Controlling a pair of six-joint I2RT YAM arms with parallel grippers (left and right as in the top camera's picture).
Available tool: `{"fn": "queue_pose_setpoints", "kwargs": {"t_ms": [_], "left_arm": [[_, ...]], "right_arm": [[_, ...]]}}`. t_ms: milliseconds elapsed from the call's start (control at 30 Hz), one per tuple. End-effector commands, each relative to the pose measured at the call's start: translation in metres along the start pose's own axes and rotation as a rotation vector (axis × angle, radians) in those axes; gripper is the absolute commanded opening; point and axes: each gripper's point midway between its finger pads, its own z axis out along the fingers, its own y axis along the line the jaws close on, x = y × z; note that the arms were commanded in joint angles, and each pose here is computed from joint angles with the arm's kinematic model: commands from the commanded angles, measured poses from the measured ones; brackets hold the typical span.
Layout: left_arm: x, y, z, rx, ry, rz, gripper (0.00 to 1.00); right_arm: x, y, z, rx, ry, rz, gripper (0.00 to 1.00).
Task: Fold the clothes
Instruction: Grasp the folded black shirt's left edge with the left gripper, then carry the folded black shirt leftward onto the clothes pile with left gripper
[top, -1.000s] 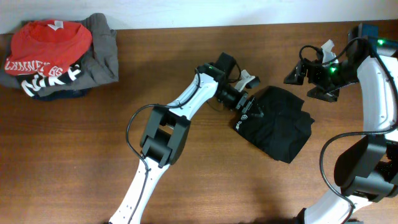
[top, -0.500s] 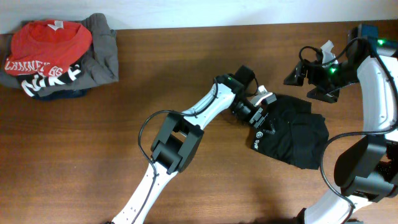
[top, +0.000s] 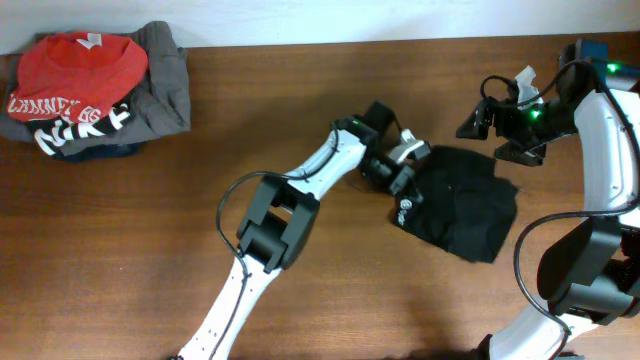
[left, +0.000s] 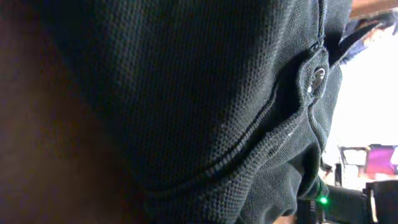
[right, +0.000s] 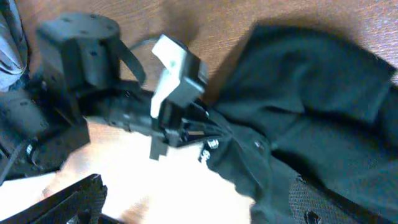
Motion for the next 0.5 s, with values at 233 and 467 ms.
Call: {"fn": "queue_pose_setpoints", "kwargs": {"t_ms": [233, 467], "left_arm": [[-0.011, 0.131, -0.134, -0.221, -0.258, -0.195, 0.0], [0.012, 0.181, -0.222, -0.251, -0.402, -0.377, 0.0]], "right_arm": [[0.001, -0.003, -0.001, 0.009, 0.006, -0.001, 0.99], [0.002, -0.002, -0.001, 0.008, 0.007, -0.001, 0.99]]}}
